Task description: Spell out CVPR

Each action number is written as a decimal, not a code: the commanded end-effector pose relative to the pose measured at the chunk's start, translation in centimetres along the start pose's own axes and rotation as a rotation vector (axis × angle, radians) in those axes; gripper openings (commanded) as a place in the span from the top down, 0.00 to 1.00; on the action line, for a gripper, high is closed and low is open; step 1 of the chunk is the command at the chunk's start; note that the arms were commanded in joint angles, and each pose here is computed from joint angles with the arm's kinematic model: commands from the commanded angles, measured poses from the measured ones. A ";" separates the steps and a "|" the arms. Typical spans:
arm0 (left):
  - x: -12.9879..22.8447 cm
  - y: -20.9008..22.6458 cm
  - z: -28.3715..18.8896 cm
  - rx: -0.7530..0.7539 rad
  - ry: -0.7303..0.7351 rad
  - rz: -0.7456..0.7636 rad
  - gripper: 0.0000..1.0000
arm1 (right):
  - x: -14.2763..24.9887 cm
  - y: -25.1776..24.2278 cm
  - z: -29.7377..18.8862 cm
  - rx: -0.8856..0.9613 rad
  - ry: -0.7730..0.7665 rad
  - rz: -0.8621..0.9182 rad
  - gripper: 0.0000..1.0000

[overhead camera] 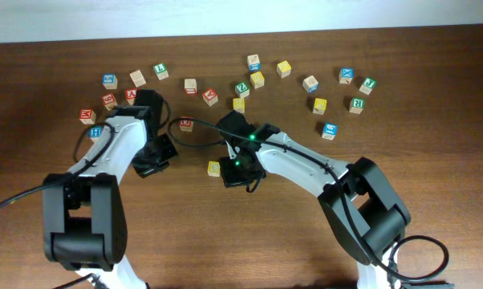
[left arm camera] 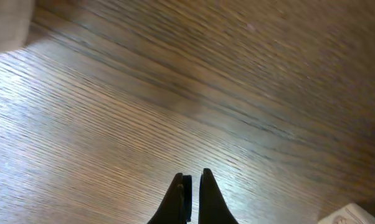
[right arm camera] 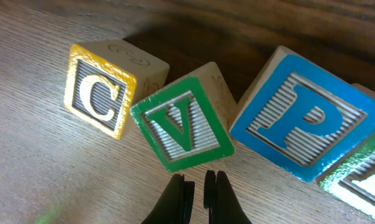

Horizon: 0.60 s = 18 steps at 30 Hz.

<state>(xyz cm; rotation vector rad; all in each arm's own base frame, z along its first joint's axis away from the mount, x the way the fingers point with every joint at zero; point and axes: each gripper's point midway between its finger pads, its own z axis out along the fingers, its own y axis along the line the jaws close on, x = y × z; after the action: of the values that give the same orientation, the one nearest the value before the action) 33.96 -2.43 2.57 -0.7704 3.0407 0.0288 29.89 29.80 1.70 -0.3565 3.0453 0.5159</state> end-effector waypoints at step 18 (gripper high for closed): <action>-1.3 4.4 0.7 -0.027 0.040 -0.145 1.00 | -1.4 2.7 -1.0 -0.059 -0.081 0.004 0.96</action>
<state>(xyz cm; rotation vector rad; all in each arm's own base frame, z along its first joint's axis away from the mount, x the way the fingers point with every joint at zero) 33.45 1.91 2.58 -0.9707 3.0063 0.0385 30.38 31.46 2.07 -0.3198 2.9979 0.5664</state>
